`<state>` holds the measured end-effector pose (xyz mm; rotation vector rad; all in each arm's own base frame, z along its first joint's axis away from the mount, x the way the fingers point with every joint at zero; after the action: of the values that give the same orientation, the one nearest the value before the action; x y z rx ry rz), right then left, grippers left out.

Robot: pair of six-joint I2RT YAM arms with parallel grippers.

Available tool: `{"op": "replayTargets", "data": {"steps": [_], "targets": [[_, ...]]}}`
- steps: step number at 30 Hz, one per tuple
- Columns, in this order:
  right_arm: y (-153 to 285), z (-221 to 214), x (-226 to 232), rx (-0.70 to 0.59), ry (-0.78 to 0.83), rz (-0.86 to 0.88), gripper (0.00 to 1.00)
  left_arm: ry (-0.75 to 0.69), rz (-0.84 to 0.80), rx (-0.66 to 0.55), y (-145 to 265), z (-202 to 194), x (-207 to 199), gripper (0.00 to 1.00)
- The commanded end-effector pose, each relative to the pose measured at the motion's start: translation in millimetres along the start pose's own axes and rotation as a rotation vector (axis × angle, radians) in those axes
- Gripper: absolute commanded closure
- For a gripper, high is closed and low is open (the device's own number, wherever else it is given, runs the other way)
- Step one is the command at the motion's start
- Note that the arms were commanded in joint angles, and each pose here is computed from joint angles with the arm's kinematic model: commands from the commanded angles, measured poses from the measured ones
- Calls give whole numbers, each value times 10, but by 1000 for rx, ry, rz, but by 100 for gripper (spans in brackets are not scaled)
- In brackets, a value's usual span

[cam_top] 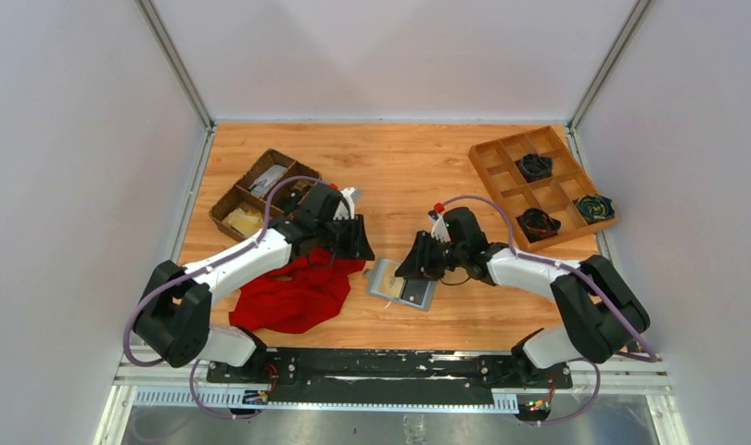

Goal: Take the credit cards out of the card holder
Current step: Remove the credit card from the card holder.

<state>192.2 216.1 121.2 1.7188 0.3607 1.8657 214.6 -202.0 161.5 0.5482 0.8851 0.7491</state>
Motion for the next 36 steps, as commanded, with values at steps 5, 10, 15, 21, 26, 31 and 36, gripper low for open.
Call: {"op": "replayTargets", "data": {"steps": [5, 10, 15, 21, 26, 31, 36], "targets": [[102, -135, -286, -36, -94, -72, 60, -35, -205, 45, -369, -29, -324, 66], [92, -107, -327, -54, -148, -58, 60, -9, -197, 94, -526, -156, -225, 66], [30, -83, -354, -51, -178, -48, 60, 13, -174, 144, -621, -293, -128, 66], [-37, -34, -368, -54, -191, -45, 60, 24, -116, 187, -715, -430, 11, 67], [-53, -27, -391, -58, -202, -54, 60, 40, -105, 176, -700, -434, 68, 67], [-60, -14, -423, -64, -212, -59, 60, 38, -103, 169, -673, -418, 94, 67], [-112, 16, -432, -58, -232, -39, 61, 51, -108, 208, -754, -502, 149, 67]]}}
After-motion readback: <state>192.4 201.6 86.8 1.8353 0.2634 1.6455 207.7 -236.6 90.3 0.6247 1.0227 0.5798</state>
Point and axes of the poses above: each gripper's point midway between its finger pads, its own y axis back along the fingers, its own x axis along the line the jaws close on, z = x × y, the point moved 8 cm from there along y, back along the fingers, and after that the axes turned 9 degrees about -y, right-handed, at the moved point
